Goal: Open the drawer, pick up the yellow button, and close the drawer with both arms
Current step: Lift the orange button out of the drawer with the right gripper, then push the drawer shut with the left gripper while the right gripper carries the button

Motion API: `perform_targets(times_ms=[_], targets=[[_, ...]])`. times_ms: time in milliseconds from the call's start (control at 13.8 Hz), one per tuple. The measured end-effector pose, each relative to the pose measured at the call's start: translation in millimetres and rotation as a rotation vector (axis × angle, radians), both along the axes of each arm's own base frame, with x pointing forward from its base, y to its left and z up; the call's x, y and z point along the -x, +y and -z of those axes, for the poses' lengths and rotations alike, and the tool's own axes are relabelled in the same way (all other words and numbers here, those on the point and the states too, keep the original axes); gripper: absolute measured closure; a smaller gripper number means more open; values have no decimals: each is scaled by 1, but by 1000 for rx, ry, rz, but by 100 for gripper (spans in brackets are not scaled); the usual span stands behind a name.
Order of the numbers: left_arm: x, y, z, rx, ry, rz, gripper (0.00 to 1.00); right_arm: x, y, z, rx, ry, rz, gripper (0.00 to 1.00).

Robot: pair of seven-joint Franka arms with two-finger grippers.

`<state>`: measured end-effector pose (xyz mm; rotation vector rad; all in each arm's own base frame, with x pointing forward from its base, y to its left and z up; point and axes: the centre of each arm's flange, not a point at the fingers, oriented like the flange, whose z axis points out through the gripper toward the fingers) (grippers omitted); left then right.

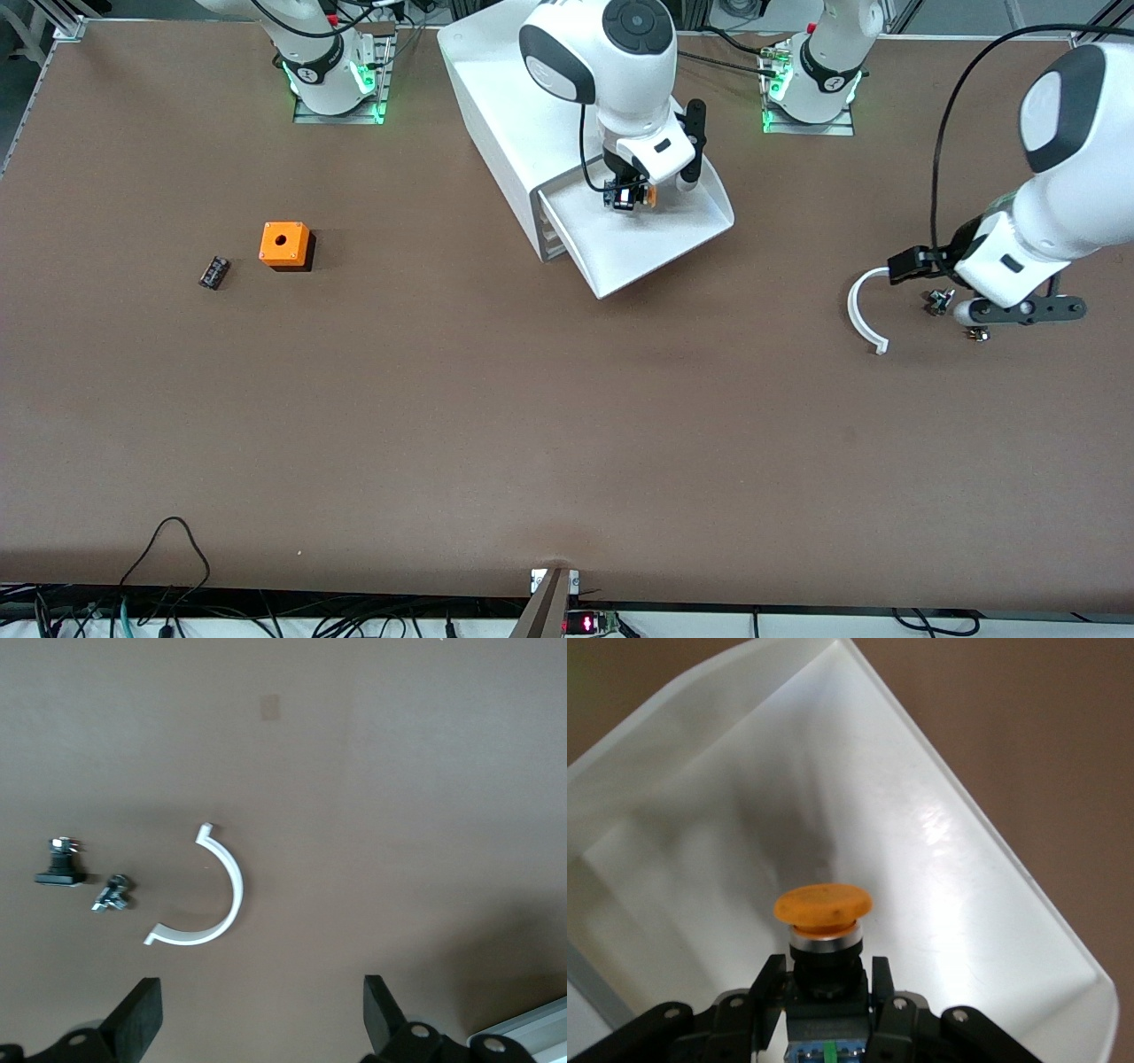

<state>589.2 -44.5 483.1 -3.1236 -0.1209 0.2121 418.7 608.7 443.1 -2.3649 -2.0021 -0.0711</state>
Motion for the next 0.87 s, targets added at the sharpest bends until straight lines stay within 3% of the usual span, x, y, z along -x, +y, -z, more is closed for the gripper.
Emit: perform_targets(times_ms=[217, 507, 870], targets=[[-1, -25, 9, 11, -20, -51, 0, -22, -21, -25, 26, -91, 136, 56], [5, -77, 66, 64, -86, -152, 0, -104, -106, -31, 114, -193, 414, 56], [37, -148, 120, 76, -62, -262, 0, -206, -307, -14, 167, -155, 800, 56]])
